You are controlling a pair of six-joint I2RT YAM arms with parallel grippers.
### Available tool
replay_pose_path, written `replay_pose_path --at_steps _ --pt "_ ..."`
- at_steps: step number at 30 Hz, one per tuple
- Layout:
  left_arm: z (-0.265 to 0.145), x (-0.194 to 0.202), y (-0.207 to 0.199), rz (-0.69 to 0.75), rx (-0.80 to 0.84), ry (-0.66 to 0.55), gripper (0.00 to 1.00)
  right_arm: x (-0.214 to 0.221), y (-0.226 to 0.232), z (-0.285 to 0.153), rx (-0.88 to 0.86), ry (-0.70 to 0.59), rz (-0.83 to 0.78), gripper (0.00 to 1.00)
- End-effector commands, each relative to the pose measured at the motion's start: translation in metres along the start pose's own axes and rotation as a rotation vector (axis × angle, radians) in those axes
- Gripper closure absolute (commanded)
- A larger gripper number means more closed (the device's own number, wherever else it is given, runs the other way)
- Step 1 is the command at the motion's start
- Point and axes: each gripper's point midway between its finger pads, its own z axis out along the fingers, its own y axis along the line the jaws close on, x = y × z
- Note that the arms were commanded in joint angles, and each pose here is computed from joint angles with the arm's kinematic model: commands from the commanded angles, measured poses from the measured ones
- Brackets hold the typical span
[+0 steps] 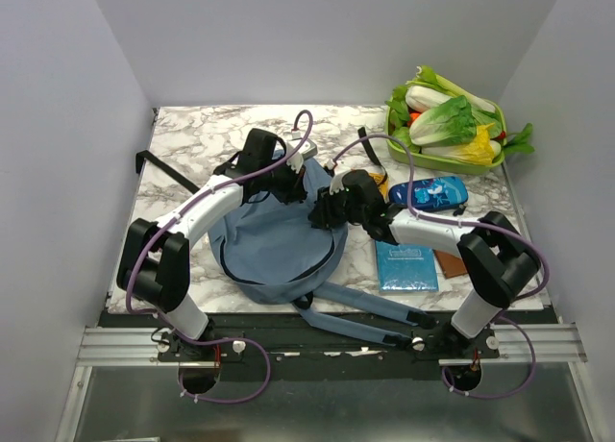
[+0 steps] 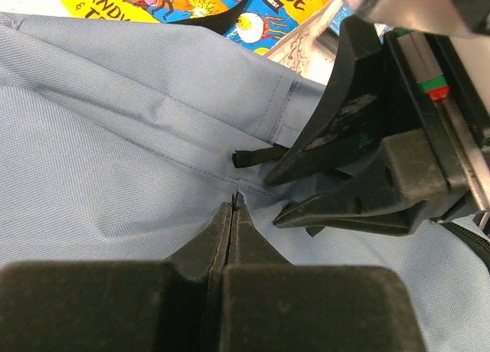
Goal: Pack the student bag
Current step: Unzip the student bag at the center of the board.
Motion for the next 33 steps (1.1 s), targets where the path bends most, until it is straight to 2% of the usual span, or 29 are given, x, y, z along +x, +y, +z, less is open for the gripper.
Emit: replay_pose_path --at_steps 1,3,4,5,7,13,17,19,26,33 --pt "-0.01 -0.008 -0.009 -0.004 0.024 -0.032 1.0 -0.015 0.004 0.011 -0.005 -0.048 0.015 0.7" --pt "-0.01 -0.007 -0.009 0.0 0.021 -0.031 1.0 -0.013 0.005 0.013 -0.009 -0.045 0.021 0.78" --pt "-0.011 -0.007 -0.009 -0.001 0.02 -0.03 1.0 -0.014 0.006 0.012 -0.01 -0.047 0.025 0.88" --pt "-0.01 -0.006 -0.008 -0.001 0.017 -0.027 1.0 -0.014 0.006 0.011 -0.01 -0.048 0.026 0.93" --pt "-0.011 -0.004 -0.005 0.0 0.005 -0.025 1.0 -0.012 0.003 0.009 0.005 -0.047 0.028 0.99" --pt "-0.029 0.007 0.017 -0.049 -0.047 -0.002 1.0 -0.017 -0.01 -0.01 0.096 -0.083 0.023 0.99" --pt "-0.062 0.016 0.033 -0.095 -0.075 0.029 1.0 -0.018 -0.017 -0.012 0.138 -0.09 0.03 0.99" --pt "-0.074 0.033 0.036 -0.089 -0.083 0.08 1.0 -0.021 -0.022 -0.011 0.17 -0.099 0.039 1.0" --pt "-0.116 0.09 0.057 -0.108 -0.199 0.149 1.0 -0.02 -0.031 -0.009 0.22 -0.095 0.052 0.99" --pt "-0.161 0.14 0.091 -0.157 -0.368 0.218 1.0 -0.02 -0.039 -0.012 0.262 -0.101 0.043 0.99"
